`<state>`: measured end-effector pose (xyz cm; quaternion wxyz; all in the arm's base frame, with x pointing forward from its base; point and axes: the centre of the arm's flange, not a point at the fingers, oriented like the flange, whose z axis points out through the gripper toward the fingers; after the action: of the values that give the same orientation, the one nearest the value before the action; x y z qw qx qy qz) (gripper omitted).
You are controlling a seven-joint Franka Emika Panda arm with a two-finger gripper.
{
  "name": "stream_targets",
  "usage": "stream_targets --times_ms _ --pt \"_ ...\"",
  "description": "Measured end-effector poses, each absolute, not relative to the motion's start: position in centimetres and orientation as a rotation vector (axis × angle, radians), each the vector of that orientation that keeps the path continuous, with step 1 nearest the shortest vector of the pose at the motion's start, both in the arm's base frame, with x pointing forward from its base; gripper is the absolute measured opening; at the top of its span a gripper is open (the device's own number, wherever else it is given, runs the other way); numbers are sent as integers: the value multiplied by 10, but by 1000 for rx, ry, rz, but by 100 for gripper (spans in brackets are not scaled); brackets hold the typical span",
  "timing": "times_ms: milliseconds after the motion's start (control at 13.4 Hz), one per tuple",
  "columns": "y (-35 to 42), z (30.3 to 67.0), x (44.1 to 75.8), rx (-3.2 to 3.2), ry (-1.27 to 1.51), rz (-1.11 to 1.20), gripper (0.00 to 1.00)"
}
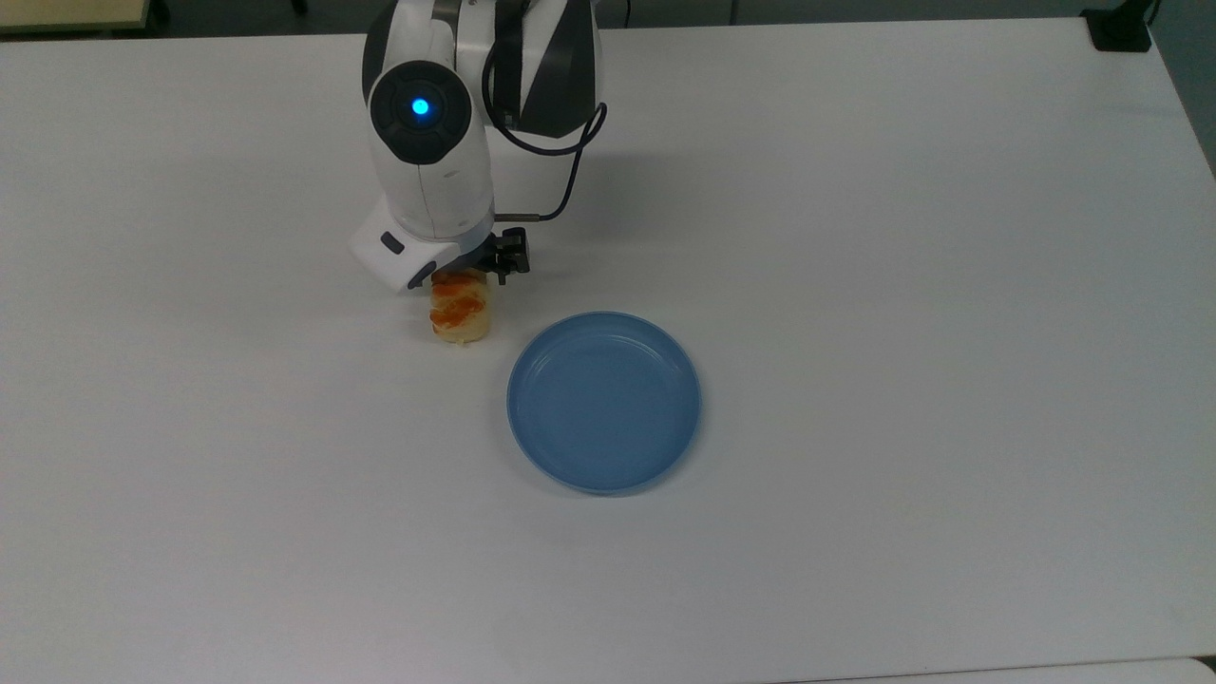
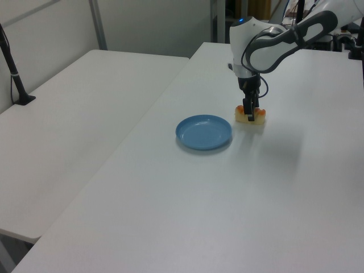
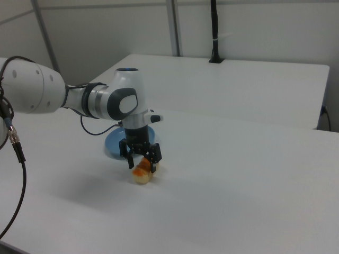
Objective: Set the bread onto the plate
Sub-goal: 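Lift the bread roll and carry it toward the blue plate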
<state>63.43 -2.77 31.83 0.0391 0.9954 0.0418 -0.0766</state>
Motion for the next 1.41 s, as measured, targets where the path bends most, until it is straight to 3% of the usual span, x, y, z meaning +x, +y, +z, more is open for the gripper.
stream_targets --times_ms 74,372,446,595,670,893,1414 --pt "-25 318 635 3053 130 -232 95" --pt "-21 318 638 3056 131 -192 48" --pt "-21 318 638 3056 129 -191 41" --pt "-21 318 638 3056 126 -190 38" --pt "-22 318 638 3056 123 -189 31" --pt "-31 326 638 3057 100 -189 28" --pt "-22 417 672 3055 28 44 27"
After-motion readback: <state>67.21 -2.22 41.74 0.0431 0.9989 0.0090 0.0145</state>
